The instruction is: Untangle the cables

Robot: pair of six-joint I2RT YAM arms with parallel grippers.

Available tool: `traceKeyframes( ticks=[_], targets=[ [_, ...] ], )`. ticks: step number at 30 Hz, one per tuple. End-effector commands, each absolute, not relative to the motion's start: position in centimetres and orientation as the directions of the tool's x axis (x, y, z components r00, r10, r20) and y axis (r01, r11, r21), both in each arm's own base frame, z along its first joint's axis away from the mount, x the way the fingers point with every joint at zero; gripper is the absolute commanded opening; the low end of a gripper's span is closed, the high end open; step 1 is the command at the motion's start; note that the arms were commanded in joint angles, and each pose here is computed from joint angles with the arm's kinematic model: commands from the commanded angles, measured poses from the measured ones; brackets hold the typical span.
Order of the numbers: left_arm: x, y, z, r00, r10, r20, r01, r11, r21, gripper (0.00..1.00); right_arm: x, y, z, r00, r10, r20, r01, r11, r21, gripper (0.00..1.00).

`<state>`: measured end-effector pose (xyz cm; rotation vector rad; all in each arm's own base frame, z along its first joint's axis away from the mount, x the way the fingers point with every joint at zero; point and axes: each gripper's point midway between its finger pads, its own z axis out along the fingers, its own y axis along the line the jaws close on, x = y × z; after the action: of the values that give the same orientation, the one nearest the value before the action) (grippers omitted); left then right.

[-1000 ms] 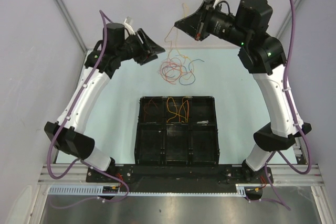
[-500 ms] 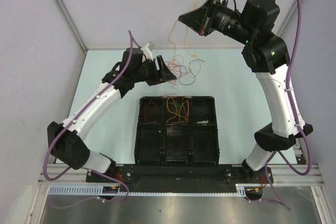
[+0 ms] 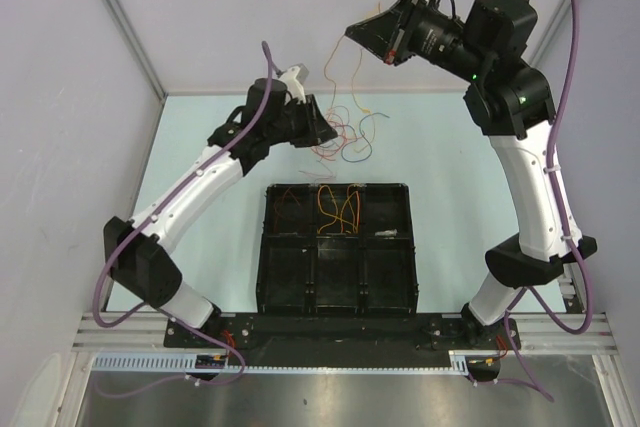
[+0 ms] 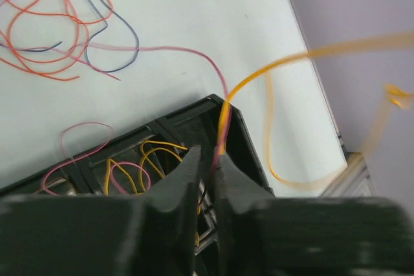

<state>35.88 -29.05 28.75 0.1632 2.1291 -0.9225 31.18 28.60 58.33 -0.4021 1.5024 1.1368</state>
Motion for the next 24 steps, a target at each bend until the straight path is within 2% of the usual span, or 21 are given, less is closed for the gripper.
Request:
traceKeyframes(
  ticks=[1,6,12,15,20,21,22,23,24],
  targets=[
    [38.0,-29.3,29.3,-0.626,-0.152,-0.765,0.403,0.776,-0.485,0.03,30.4,28.0,60.1,-0.26,0.365,-0.894,-0.797,0.441,0.412,0.0],
    [40.2,-25.9,27.4,-0.613,-0.117,-0.781,0.268,0.9,-0.345,0.0,31.0,27.1,60.4,-0.253,0.381,-0.889,-0.788,0.451,0.418,0.0],
    [43.7,-22.0,24.8,-0.653,-0.174,-0.737,0.14,0.928,-0.344,0.0,31.3,25.8,61.2,-0.255,0.407,-0.877,-0.787,0.439,0.433,0.0],
    [45.6,-21.4,25.3,-0.635,-0.207,-0.745,0.121,0.925,-0.36,0.0,31.4,25.7,60.7,-0.274,0.398,-0.875,-0.781,0.439,0.445,0.0],
    [48.9,-21.3,29.4,-0.526,-0.284,-0.802,0.106,0.913,-0.393,0.0,31.4,26.1,59.1,-0.329,0.374,-0.867,-0.765,0.432,0.477,0.0],
    [49.4,-21.2,30.0,-0.508,-0.298,-0.808,0.099,0.912,-0.398,0.03,31.2,26.0,59.0,-0.336,0.374,-0.865,-0.764,0.429,0.482,0.0],
    [50.2,-21.4,30.6,-0.486,-0.31,-0.817,0.102,0.908,-0.405,0.11,31.0,26.1,58.8,-0.346,0.369,-0.863,-0.764,0.423,0.487,0.0],
    [50.5,-21.3,30.8,-0.48,-0.335,-0.811,0.084,0.902,-0.422,0.41,31.3,26.3,58.1,-0.367,0.361,-0.857,-0.755,0.424,0.501,0.0],
    [50.6,-21.5,31.2,-0.481,-0.348,-0.805,0.083,0.895,-0.438,0.63,31.1,26.5,57.9,-0.375,0.356,-0.856,-0.754,0.421,0.505,0.0]
  ],
)
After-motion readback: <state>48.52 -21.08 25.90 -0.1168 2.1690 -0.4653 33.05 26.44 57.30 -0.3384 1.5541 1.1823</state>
